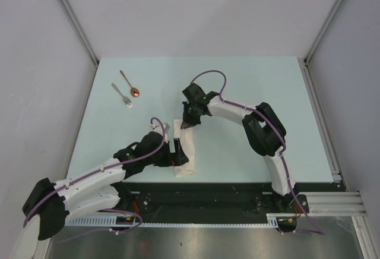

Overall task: Fold the napkin into a case and place the utensils inside
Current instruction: Fold the 2/3-rectangle-folded napkin at the center of the board.

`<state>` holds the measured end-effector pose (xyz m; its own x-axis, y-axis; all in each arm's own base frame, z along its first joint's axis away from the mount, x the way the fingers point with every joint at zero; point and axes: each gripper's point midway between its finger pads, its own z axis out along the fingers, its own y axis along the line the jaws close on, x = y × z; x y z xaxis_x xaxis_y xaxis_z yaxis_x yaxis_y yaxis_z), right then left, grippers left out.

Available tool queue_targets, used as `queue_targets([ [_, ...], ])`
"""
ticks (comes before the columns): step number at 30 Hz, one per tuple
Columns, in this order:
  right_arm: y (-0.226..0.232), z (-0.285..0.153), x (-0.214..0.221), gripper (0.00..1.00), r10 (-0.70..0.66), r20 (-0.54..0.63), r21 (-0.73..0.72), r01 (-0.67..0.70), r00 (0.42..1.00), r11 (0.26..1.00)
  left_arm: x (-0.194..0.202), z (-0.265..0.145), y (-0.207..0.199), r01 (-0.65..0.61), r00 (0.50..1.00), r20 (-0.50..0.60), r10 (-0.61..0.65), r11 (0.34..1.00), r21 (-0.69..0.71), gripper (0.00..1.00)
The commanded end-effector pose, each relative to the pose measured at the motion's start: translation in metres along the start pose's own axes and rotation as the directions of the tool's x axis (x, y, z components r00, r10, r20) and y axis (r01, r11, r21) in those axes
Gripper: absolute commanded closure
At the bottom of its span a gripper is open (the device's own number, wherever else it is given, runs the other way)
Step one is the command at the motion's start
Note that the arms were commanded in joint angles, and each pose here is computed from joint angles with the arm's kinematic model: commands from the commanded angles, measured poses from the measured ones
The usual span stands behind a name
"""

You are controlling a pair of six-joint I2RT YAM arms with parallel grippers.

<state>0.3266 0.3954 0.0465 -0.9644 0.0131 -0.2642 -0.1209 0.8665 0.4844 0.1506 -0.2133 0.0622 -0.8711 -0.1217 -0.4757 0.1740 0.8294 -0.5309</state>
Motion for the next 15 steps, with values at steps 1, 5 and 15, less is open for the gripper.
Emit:
queue_targets([
  [1,0.018,-0.001,-0.013,0.96,-0.008,0.045,-0.038,0.01,0.999,0.999,-0.045,0.001,-0.008,-0.001,0.998,0.063,0.003,1.0,-0.024,0.0],
  [5,0.02,-0.003,-0.011,0.93,-0.017,0.038,-0.044,0.019,0.999,0.999,-0.052,0.022,-0.01,0.013,1.0,0.019,-0.013,1.0,-0.009,0.07],
  [15,0.028,-0.012,-0.012,0.86,-0.049,0.046,-0.074,0.052,0.998,0.996,-0.052,0.042,0.009,0.068,0.998,0.004,-0.067,0.997,-0.03,0.62],
])
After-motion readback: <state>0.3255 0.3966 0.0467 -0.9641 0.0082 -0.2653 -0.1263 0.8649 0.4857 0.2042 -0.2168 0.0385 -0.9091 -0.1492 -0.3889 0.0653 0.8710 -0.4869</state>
